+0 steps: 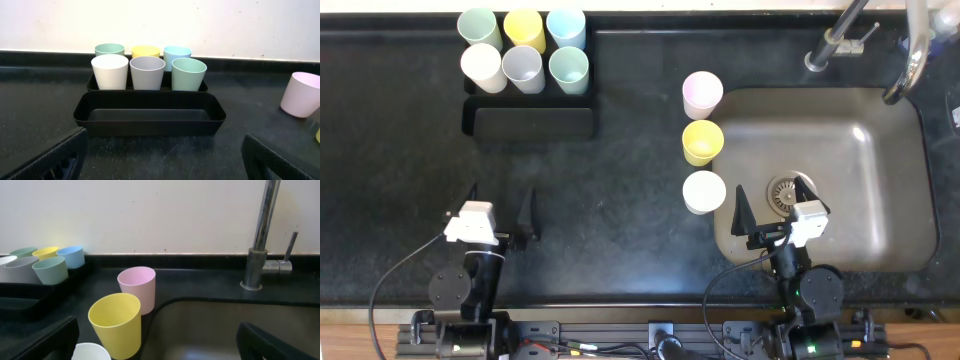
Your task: Store Cups
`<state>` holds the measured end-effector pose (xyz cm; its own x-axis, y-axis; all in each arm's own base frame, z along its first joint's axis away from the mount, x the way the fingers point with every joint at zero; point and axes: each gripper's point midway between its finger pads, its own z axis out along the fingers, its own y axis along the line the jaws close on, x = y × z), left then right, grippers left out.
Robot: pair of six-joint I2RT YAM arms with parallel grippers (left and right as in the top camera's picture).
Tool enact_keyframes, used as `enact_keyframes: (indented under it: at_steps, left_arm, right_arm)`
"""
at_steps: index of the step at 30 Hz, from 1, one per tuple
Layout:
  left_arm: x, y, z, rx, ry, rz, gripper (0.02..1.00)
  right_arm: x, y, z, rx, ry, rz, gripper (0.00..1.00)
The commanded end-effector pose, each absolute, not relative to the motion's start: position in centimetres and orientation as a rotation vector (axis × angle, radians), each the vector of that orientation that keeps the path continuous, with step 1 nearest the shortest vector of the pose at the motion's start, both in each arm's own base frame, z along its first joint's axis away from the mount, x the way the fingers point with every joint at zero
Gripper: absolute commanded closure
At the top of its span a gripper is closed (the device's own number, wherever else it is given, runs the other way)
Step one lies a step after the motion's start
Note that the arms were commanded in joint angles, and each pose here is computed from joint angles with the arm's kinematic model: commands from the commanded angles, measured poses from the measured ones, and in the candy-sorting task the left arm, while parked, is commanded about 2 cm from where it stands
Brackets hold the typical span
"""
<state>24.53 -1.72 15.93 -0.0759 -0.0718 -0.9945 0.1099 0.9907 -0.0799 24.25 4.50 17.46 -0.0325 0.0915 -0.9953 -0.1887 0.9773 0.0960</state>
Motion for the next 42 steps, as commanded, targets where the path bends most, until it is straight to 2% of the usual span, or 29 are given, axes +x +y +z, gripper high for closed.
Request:
enact_keyframes:
  at_steps: [1,13,16,24,27,32,34,42]
  left_arm:
    - [24.5,-1.7,16.0,0.043,1.636,-0.136,0.018]
    - [24.3,-2.1,16.6,0.043,1.630,-0.173,0.018]
    - [23.8,-2.2,19.1,0.003,1.609,-0.220,0.018]
    - [23.2,-3.0,29.3,0.022,1.702,-0.266,0.018]
    - [24.9,-3.3,32.8,0.005,1.874,-0.301,0.018]
    - [28.0,-3.8,36.2,-0.006,2.057,-0.330,0.020]
    - [30.6,-5.1,37.6,-0.014,2.127,-0.376,0.020]
    - [36.7,-10.4,35.7,-0.142,2.342,-0.337,0.018]
  right_arm:
    - [24.3,4.5,17.2,-0.080,1.585,0.223,0.005]
    - [24.3,4.5,17.2,-0.080,1.585,0.223,0.003]
    - [24.3,4.5,17.2,-0.080,1.585,0.223,0.003]
    - [24.3,4.5,17.2,-0.080,1.584,0.223,0.003]
    - [24.3,4.5,17.2,-0.080,1.585,0.223,0.003]
    - [24.3,4.5,17.2,-0.080,1.585,0.223,0.005]
    - [24.3,4.5,17.2,-0.080,1.585,0.223,0.003]
    - [24.3,4.5,17.2,-0.080,1.584,0.223,0.003]
